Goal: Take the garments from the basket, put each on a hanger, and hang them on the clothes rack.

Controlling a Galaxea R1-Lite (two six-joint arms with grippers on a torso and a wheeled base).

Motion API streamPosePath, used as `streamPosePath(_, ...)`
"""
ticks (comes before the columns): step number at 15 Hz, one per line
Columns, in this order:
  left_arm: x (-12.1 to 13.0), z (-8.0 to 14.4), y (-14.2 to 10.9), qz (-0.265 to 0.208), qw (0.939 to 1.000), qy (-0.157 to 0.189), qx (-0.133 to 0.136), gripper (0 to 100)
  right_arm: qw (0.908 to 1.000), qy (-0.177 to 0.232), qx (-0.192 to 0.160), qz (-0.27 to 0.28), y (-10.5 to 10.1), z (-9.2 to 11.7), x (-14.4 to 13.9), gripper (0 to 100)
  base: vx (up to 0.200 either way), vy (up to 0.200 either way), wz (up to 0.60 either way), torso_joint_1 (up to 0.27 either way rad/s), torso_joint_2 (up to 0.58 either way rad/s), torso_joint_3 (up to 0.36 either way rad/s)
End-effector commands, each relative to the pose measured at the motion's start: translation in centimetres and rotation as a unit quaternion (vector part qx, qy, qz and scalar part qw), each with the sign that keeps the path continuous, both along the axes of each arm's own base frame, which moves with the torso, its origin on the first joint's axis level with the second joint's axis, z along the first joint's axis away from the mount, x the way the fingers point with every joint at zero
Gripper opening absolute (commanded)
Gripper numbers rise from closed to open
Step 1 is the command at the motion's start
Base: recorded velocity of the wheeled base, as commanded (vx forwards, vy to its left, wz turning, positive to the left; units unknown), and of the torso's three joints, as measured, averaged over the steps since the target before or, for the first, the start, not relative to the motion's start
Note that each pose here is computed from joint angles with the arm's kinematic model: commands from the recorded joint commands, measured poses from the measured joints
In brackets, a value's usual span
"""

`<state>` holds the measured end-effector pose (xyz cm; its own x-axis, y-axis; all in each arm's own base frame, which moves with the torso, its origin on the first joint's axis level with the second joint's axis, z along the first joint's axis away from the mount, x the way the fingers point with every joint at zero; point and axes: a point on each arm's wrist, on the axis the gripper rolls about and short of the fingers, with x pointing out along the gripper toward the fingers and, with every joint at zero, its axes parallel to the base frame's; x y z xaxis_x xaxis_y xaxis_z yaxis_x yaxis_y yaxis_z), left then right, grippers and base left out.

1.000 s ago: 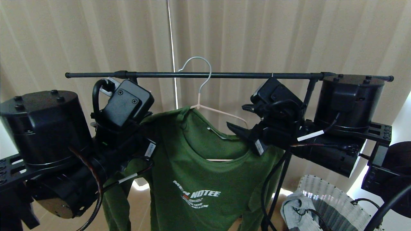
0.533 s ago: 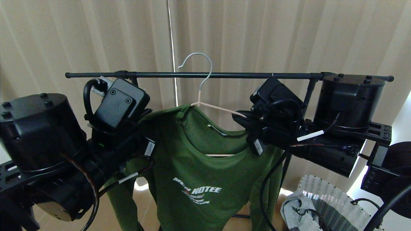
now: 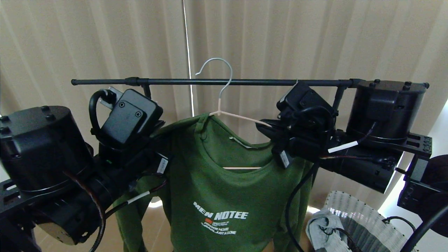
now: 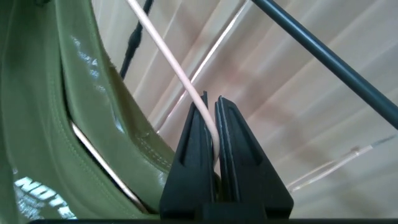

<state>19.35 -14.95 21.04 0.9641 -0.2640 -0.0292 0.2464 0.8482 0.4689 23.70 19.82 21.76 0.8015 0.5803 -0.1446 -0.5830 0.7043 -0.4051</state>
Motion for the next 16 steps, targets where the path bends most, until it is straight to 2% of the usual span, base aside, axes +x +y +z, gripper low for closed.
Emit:
streamPosePath(1,-0.3,0.2,0.1,-0.019,0.9998,-0.002,-0.002,100,1.0000,-0.006,0.005,0.000,-0.3,0.4,-0.3,0,0.000,0.000,0.00,0.000,0.00,0.000)
streamPosePath(5,-1.7,0.2,1.3,-0.047,0.9988,-0.005,-0.007,100,0.9993,-0.007,0.006,-0.038,-2.9,0.6,0.0,0,0.000,0.000,0.00,0.000,0.00,0.000)
streamPosePath(11,-3.0,0.2,2.4,-0.047,0.9988,-0.008,-0.010,100,0.9965,-0.013,0.010,-0.081,-6.1,1.1,-0.4,0,0.000,0.000,0.00,0.000,0.00,0.000)
streamPosePath(16,-4.1,-1.1,3.4,-0.041,0.9991,0.005,0.002,100,0.9950,-0.018,0.019,-0.096,-7.5,1.5,-1.1,0,0.000,0.000,0.00,0.000,0.00,0.000)
